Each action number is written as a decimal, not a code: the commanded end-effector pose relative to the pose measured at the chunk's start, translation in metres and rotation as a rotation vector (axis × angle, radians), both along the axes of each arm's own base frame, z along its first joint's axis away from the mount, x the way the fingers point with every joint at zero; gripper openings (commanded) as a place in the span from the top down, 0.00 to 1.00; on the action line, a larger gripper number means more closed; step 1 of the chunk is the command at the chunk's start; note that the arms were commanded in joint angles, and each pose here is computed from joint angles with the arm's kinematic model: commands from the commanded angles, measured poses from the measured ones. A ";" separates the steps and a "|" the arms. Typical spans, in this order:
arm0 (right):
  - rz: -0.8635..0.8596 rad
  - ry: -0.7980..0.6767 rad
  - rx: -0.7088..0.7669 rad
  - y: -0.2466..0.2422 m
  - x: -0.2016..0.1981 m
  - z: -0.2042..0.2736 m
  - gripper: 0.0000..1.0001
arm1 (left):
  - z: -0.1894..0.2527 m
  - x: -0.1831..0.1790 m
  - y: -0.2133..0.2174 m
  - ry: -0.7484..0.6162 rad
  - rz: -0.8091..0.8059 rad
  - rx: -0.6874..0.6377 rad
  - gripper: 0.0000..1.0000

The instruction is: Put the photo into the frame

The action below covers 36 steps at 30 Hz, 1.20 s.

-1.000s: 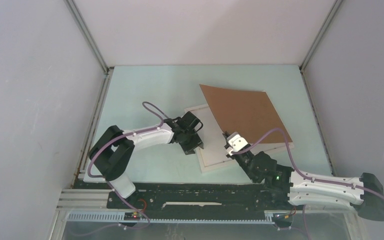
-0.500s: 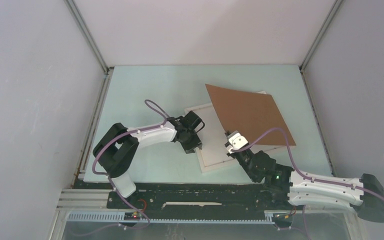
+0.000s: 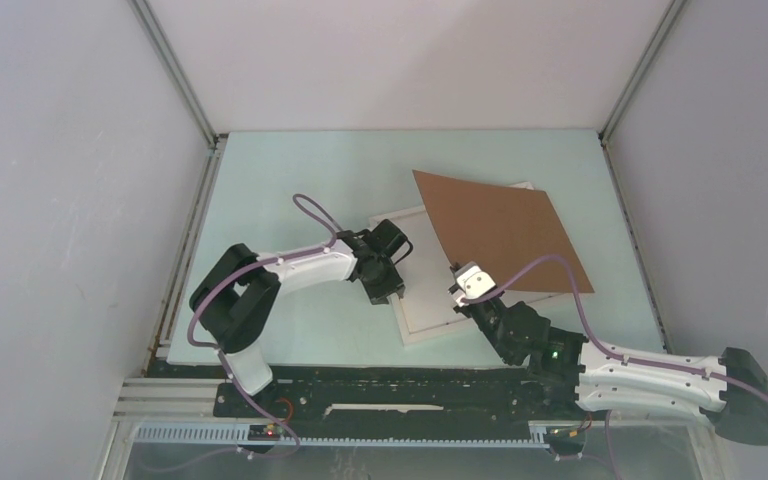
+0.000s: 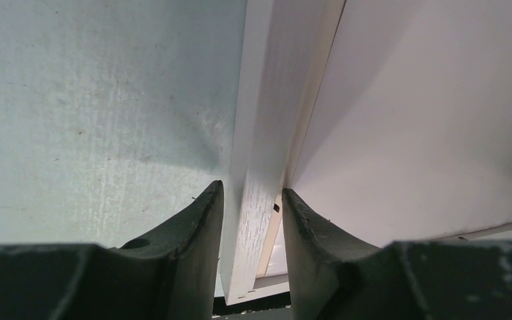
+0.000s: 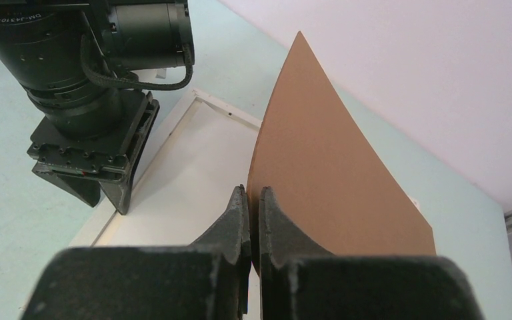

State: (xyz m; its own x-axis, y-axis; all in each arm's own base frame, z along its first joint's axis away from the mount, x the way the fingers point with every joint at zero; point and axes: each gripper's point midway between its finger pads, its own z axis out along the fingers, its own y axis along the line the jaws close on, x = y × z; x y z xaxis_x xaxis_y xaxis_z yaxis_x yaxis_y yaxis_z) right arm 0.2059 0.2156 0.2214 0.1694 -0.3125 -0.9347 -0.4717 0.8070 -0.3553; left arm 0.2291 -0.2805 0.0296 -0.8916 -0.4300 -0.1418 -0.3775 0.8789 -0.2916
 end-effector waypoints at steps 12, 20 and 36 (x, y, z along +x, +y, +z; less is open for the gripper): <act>0.013 0.063 0.220 0.009 -0.003 0.014 1.00 | 0.024 0.006 -0.006 -0.149 -0.074 -0.043 0.97; 0.014 0.069 0.234 0.008 -0.003 0.015 1.00 | 0.023 0.004 0.006 -0.205 -0.060 -0.044 0.10; 0.015 0.072 0.240 0.005 -0.004 0.016 1.00 | 0.008 0.005 0.001 -0.130 -0.063 0.069 0.57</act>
State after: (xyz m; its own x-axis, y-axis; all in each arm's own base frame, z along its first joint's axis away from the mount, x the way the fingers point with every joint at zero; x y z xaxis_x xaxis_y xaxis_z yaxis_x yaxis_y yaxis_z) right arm 0.2071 0.2109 0.2230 0.1584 -0.2962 -0.9419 -0.4646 0.8194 -0.3358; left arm 0.2228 -0.2792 0.0288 -0.9001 -0.3645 -0.2386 -0.2864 0.9078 -0.3065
